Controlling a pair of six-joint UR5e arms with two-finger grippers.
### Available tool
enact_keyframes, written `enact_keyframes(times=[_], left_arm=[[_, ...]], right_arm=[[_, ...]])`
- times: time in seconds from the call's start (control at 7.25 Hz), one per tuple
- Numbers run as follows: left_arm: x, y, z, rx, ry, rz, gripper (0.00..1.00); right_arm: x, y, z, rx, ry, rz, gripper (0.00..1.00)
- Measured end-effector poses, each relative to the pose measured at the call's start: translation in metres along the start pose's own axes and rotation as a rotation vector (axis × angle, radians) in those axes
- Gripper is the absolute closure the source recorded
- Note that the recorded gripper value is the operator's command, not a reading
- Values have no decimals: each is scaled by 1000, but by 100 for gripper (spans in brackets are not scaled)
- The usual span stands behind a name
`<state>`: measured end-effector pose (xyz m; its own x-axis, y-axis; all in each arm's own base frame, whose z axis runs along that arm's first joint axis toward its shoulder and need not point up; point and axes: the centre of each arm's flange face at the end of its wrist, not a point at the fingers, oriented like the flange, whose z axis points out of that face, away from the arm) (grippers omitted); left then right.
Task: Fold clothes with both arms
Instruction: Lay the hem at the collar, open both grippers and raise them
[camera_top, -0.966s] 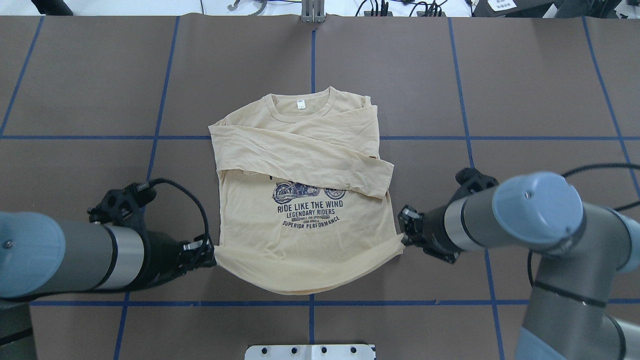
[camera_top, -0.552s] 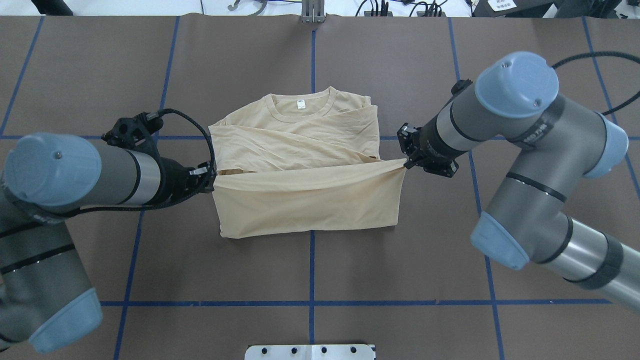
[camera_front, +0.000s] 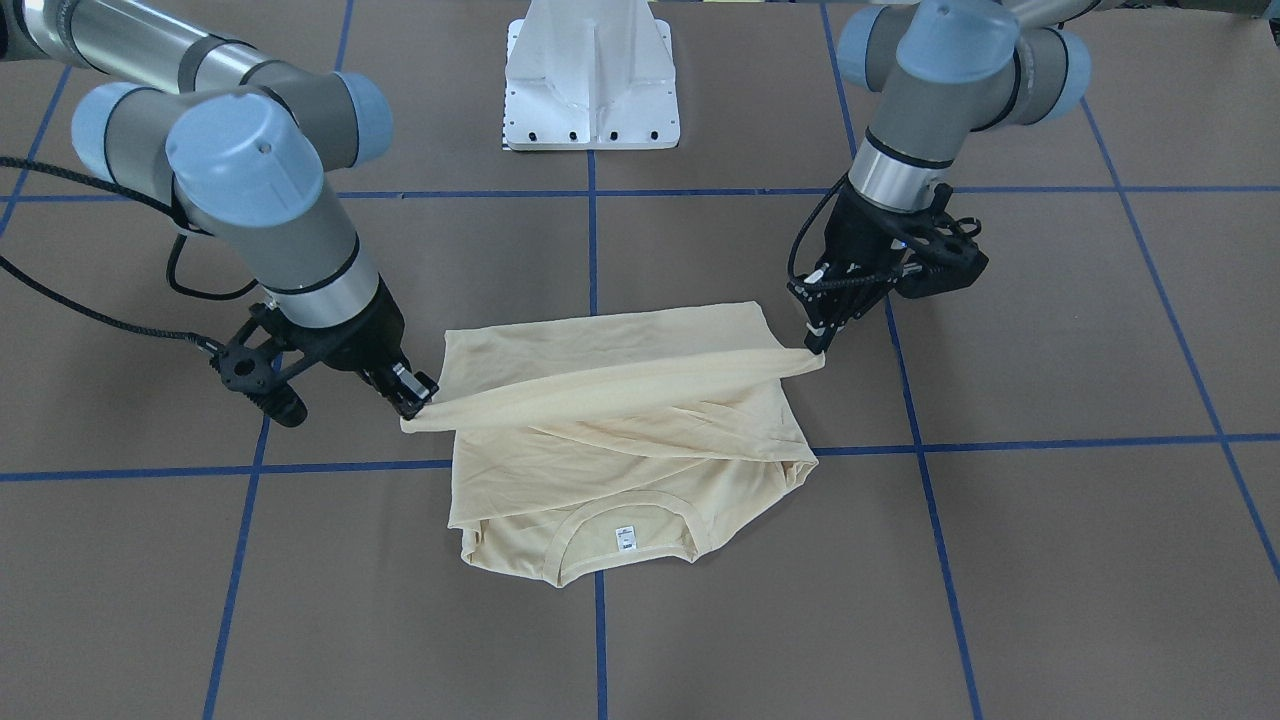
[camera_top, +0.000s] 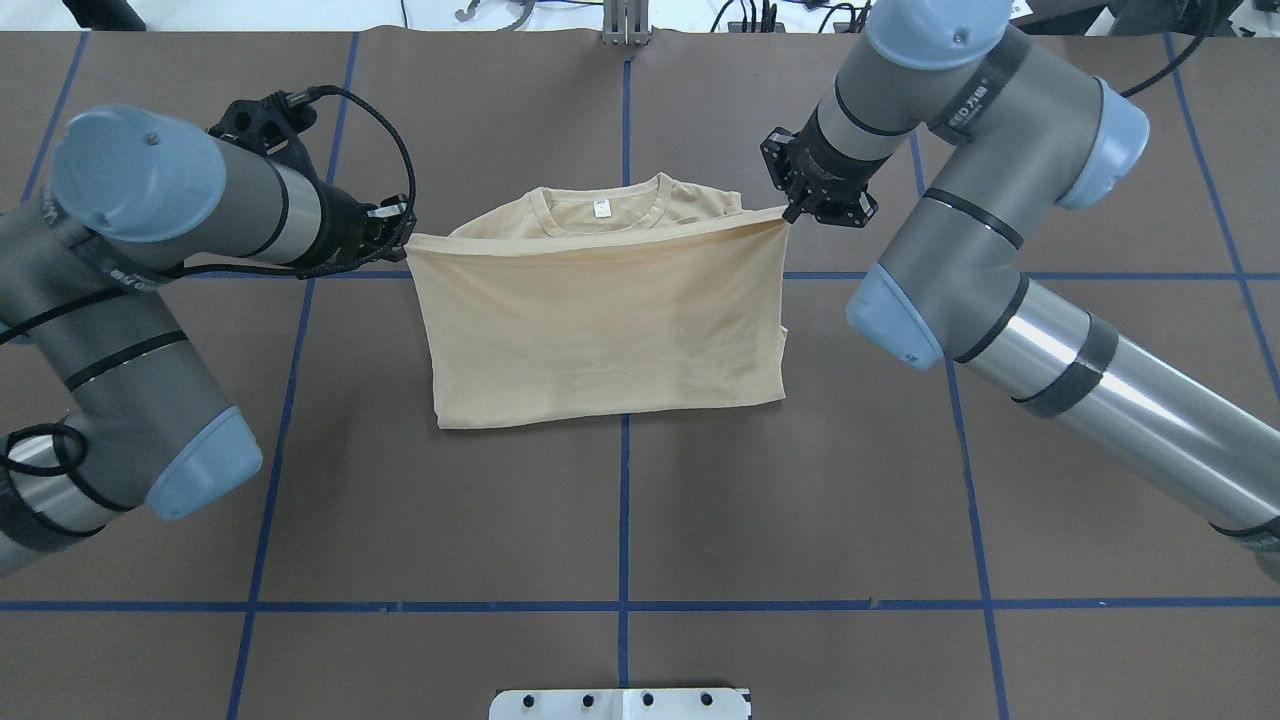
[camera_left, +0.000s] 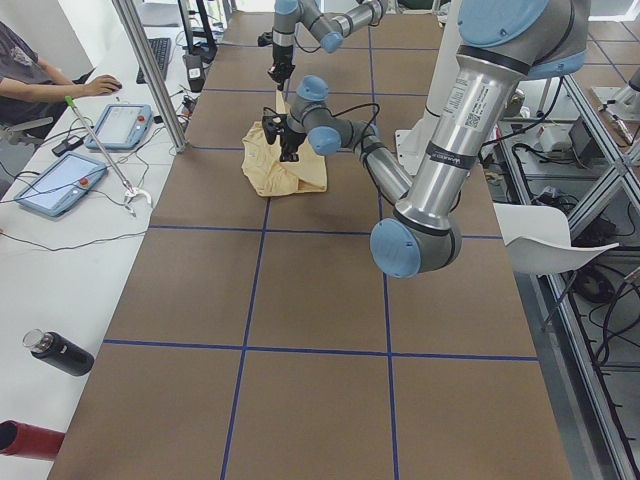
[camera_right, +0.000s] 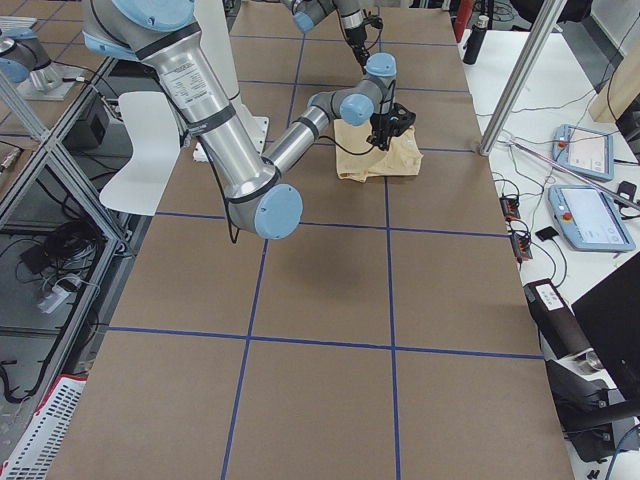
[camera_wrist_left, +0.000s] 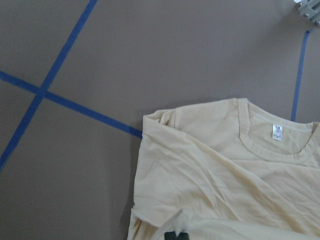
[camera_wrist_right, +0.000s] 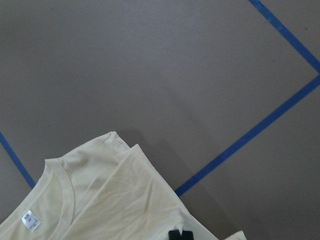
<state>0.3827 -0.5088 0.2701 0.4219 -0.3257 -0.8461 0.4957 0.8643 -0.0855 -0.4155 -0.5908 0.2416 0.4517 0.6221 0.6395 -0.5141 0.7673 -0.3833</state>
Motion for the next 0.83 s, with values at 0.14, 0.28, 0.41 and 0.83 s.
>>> enact_keyframes(times=[0.14, 0.28, 0.41, 0.83], left_arm=[[-1, -20, 30, 17, 5, -5, 100], [-8, -35, 61, 29, 9, -9, 100], [-17, -45, 87, 36, 14, -10, 100], [-27, -57, 123, 47, 30, -8, 100]], right_arm=[[-14, -14, 23, 13, 29, -32, 100], [-21, -23, 48, 17, 41, -61, 100], [-23, -26, 75, 12, 47, -95, 100], [-28, -26, 107, 2, 64, -163, 100]])
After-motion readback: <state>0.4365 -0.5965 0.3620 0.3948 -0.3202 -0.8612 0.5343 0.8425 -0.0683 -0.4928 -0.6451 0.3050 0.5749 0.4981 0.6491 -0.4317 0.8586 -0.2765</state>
